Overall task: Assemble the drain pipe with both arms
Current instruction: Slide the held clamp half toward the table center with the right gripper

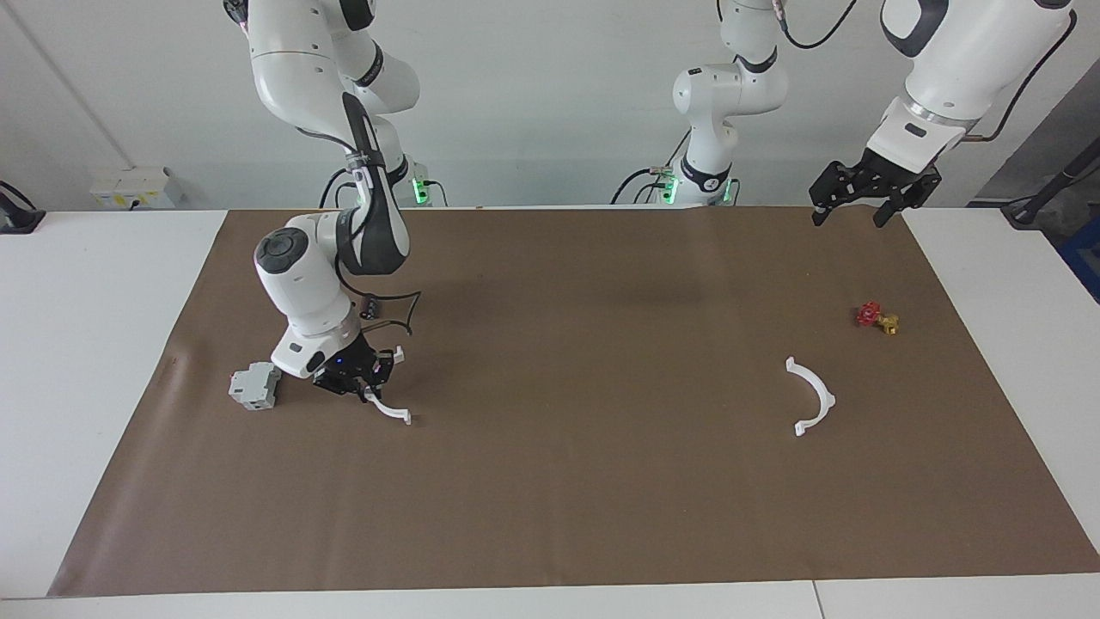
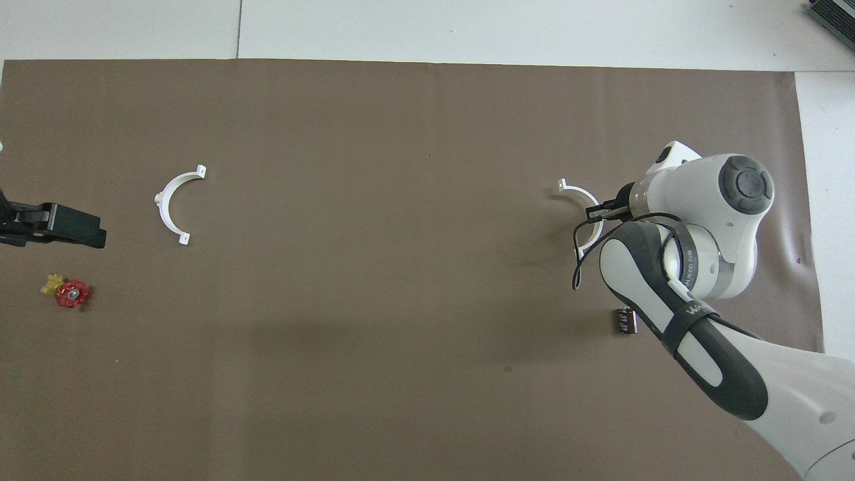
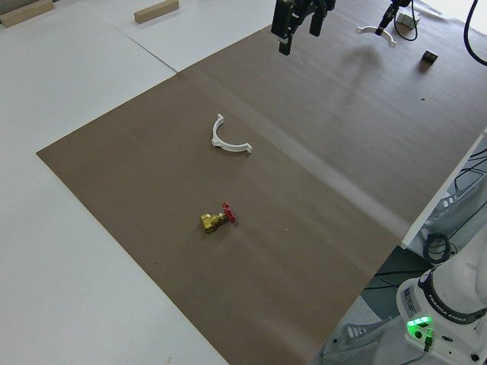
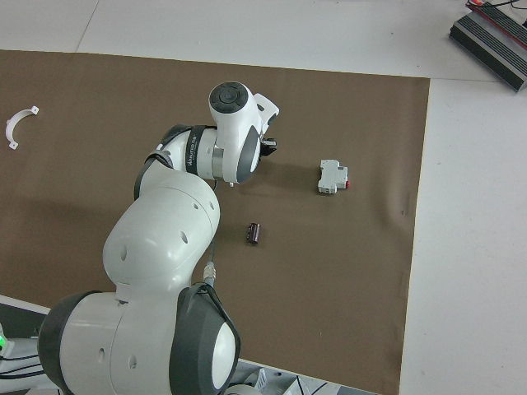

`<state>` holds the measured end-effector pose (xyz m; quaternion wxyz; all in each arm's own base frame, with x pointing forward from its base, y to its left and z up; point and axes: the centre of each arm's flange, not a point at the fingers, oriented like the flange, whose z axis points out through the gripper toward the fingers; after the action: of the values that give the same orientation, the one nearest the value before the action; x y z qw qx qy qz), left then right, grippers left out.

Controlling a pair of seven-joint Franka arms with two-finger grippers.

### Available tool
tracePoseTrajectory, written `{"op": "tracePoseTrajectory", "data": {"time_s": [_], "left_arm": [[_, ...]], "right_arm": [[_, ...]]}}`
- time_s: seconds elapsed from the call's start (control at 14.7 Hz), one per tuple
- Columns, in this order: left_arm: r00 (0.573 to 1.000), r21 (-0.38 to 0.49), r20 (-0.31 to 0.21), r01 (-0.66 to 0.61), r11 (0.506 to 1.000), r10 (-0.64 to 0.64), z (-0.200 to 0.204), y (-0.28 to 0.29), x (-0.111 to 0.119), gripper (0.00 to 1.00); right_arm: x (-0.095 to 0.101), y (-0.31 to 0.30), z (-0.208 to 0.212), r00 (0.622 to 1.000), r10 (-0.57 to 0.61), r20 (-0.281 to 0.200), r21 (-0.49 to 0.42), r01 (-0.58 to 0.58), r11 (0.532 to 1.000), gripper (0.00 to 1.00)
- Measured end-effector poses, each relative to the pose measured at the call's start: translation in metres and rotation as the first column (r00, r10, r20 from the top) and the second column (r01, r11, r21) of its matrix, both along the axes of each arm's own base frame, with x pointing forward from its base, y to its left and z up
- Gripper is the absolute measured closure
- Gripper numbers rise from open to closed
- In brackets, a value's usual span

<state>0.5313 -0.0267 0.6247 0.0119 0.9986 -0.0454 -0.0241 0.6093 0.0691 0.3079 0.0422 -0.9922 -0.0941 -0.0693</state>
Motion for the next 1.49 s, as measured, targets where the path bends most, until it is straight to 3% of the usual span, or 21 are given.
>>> {"op": "tracePoseTrajectory", "data": {"time_s": [0.47, 0.75, 1.49], "left_arm": [[1.000, 0.000, 0.000, 0.000, 1.000, 0.000, 0.000, 0.000, 0.000, 0.00], [1.000, 0.000, 0.000, 0.000, 1.000, 0.000, 0.000, 0.000, 0.000, 0.00], [1.000, 0.000, 0.000, 0.000, 1.000, 0.000, 0.000, 0.000, 0.000, 0.00]], "right_arm": [[-0.018, 0.103, 0.003, 0.991, -0.134, -0.026, 0.053, 0.135, 0.989, 0.79], [-0.031, 0.154, 0.000, 0.986, -0.169, -0.013, 0.079, 0.170, 0.982, 0.79], [-0.019, 0.197, -0.018, 0.986, -0.160, 0.040, 0.042, 0.158, 0.987, 0.79]]}}
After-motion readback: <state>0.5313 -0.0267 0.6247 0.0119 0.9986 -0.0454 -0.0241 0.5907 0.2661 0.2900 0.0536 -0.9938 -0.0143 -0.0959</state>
